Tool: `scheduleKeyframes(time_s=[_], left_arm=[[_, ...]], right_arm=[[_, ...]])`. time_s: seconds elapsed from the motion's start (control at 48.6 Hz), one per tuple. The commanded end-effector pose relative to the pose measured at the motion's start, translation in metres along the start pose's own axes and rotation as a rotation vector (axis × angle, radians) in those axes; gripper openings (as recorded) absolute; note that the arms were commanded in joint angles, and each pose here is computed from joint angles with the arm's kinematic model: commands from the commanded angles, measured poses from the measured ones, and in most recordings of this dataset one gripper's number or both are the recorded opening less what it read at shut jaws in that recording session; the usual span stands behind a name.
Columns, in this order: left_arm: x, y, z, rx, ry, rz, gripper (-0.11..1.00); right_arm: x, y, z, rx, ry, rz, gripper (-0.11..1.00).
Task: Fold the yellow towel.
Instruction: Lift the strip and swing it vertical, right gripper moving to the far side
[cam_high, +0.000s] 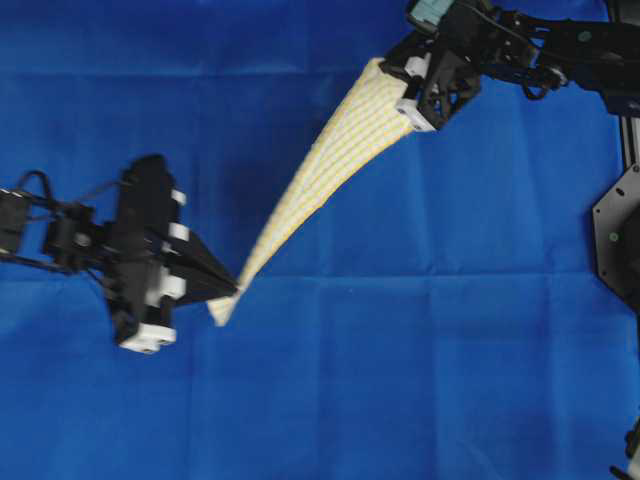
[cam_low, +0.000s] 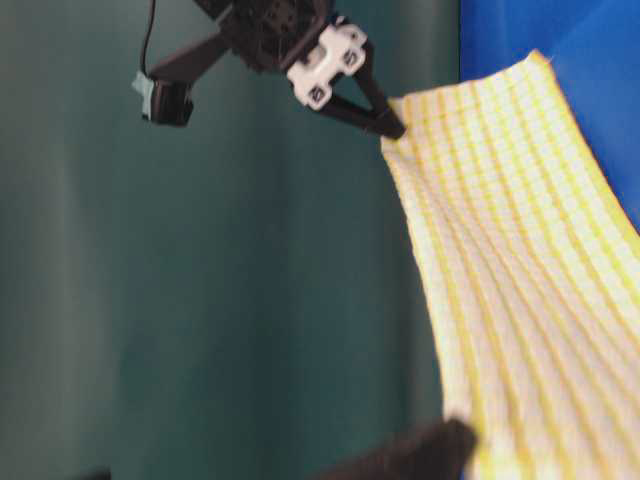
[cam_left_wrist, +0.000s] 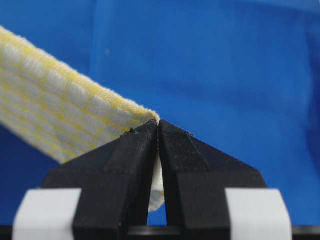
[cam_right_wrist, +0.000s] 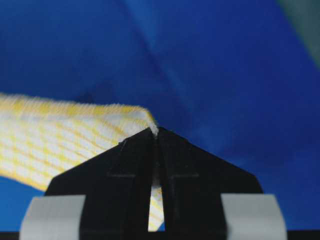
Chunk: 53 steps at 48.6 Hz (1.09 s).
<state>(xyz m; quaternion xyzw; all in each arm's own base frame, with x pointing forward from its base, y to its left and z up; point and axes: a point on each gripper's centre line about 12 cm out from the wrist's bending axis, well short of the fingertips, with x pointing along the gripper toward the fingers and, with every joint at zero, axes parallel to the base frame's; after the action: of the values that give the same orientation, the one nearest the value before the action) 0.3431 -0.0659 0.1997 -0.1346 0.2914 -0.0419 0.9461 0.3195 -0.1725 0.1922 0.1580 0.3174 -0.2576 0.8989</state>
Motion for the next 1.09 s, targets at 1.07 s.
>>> scheduleKeyframes(time_s=[1.07], left_arm=[[0.116,-0.054,0.098,0.121,-0.125,-0.071,0.01]], right_arm=[[-0.003,-0.034,0.029,-0.021,-0.091,-0.074,0.02]])
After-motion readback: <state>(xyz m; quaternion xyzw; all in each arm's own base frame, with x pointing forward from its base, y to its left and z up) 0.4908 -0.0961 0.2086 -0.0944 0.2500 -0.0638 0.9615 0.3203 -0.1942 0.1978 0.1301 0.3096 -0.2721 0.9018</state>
